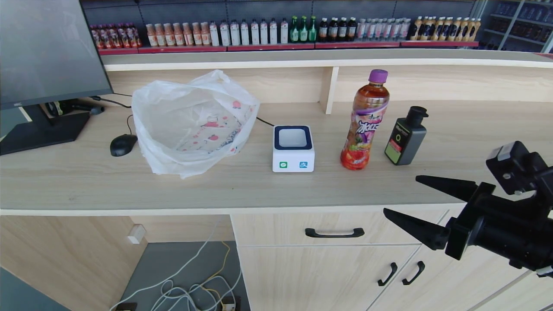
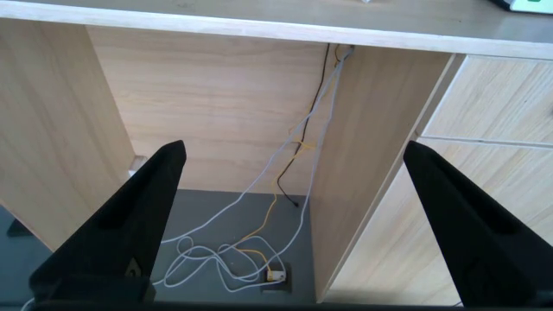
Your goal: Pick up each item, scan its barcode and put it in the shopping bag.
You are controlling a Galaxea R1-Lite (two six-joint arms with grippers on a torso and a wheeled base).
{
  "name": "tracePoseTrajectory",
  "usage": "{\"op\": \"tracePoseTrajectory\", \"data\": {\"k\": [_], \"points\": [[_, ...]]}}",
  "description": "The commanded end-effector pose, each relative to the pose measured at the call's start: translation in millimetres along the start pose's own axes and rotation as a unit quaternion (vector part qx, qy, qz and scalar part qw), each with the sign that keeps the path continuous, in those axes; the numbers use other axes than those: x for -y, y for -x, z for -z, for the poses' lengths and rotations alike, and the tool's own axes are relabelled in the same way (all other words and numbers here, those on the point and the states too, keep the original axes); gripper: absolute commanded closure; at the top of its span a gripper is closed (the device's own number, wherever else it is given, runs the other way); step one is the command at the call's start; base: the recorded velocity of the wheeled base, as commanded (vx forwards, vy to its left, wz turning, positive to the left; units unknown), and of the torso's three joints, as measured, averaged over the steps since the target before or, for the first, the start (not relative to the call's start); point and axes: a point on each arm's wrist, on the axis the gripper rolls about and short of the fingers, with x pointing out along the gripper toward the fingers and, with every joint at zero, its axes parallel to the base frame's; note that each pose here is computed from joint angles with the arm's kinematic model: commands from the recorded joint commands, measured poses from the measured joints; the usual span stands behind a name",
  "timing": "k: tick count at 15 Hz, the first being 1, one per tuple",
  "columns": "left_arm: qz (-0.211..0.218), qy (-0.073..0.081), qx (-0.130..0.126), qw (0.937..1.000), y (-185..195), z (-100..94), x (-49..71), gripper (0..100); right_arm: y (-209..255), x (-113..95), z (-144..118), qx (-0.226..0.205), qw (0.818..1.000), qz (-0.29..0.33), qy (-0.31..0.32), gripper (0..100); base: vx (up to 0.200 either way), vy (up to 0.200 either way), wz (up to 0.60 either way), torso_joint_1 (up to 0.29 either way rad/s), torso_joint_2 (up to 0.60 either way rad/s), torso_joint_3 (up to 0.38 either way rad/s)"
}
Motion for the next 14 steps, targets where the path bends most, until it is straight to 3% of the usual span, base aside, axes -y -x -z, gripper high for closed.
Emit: {"op": "tracePoseTrajectory", "data": {"k": [1, 6, 8, 10, 14], "points": [[0.0, 0.0, 0.0, 1.0, 0, 0.0, 0.0, 0, -9, 2, 2, -0.002, 1.0, -0.001, 0.0, 0, 0.0, 0.0, 0.0, 0.0, 0.0, 0.0], [0.001, 0.0, 0.0, 1.0, 0, 0.0, 0.0, 0, -41, 11, 5, 0.038, 0.998, 0.043, 0.005, 0, 0.0, 0.0, 0.0, 0.0, 0.0, 0.0], [0.0, 0.0, 0.0, 1.0, 0, 0.0, 0.0, 0, -64, 9, 6, 0.074, 0.996, 0.059, 0.008, 0, 0.0, 0.0, 0.0, 0.0, 0.0, 0.0], [0.0, 0.0, 0.0, 1.0, 0, 0.0, 0.0, 0, -88, -2, 14, 0.109, 0.991, 0.08, -0.018, 0, 0.0, 0.0, 0.0, 0.0, 0.0, 0.0], [0.0, 0.0, 0.0, 1.0, 0, 0.0, 0.0, 0, -119, 7, 13, 0.16, 0.972, 0.157, -0.075, 0, 0.0, 0.0, 0.0, 0.0, 0.0, 0.0]]}}
